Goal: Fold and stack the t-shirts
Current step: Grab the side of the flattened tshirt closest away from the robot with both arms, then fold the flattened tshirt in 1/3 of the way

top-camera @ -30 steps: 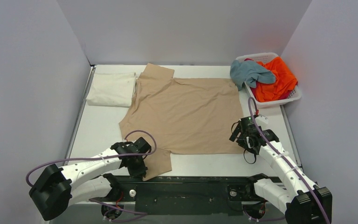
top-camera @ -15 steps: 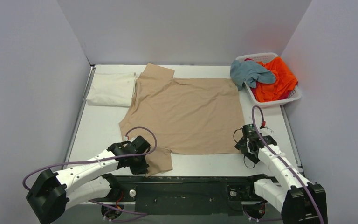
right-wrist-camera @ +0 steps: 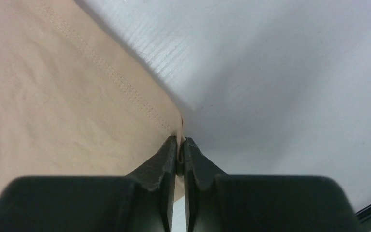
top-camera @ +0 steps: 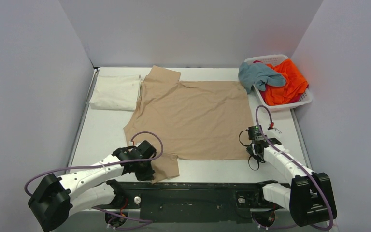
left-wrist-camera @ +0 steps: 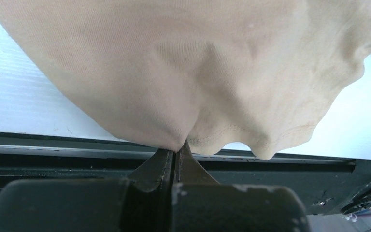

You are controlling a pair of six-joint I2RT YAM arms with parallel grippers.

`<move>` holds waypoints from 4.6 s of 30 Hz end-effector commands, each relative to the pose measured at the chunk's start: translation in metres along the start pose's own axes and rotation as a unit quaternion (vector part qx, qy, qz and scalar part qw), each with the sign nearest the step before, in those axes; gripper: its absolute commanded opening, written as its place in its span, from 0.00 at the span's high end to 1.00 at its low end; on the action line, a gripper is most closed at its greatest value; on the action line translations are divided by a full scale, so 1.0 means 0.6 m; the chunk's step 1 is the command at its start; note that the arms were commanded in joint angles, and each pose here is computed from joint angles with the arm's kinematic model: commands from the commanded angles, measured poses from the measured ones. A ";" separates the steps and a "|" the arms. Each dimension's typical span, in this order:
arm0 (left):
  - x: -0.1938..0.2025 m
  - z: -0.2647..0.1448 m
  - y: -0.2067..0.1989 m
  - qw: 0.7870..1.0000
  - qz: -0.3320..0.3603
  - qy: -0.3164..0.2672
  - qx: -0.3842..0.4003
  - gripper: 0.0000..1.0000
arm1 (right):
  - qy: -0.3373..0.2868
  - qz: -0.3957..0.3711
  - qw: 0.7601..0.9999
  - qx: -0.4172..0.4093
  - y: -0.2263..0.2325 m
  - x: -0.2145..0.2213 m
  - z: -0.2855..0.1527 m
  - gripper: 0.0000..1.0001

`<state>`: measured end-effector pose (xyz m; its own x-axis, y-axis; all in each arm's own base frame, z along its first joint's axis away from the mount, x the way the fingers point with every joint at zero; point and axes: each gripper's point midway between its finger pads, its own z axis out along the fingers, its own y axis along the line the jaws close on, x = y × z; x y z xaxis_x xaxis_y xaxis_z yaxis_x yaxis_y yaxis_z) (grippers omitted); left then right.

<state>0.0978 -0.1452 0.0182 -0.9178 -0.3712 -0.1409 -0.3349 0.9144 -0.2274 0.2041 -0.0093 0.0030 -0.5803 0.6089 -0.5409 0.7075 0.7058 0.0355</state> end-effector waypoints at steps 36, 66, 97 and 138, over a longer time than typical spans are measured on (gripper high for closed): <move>-0.123 -0.142 -0.151 0.985 0.052 -0.037 0.163 1.00 | 0.039 -0.022 0.999 -0.030 0.011 -0.069 -0.137 1.00; -0.446 -0.111 -0.233 0.976 -0.004 -0.158 0.152 1.00 | 0.023 -0.015 1.000 -0.001 0.131 -0.214 -0.063 1.00; -0.616 -0.034 -0.236 0.975 -0.049 -0.215 0.010 0.20 | -0.001 0.013 0.999 0.039 0.131 -0.263 -0.019 0.65; -0.308 0.145 -0.237 0.996 0.068 -0.021 0.046 0.10 | 0.176 -0.162 0.970 -0.040 0.102 0.045 -0.002 0.18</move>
<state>0.4012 -0.2261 0.0326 -0.8964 -0.2924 -0.3330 -0.1399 0.8997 -0.4135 0.2784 0.0521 0.0060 -0.8474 0.4176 -0.3279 0.4373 0.8992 0.0151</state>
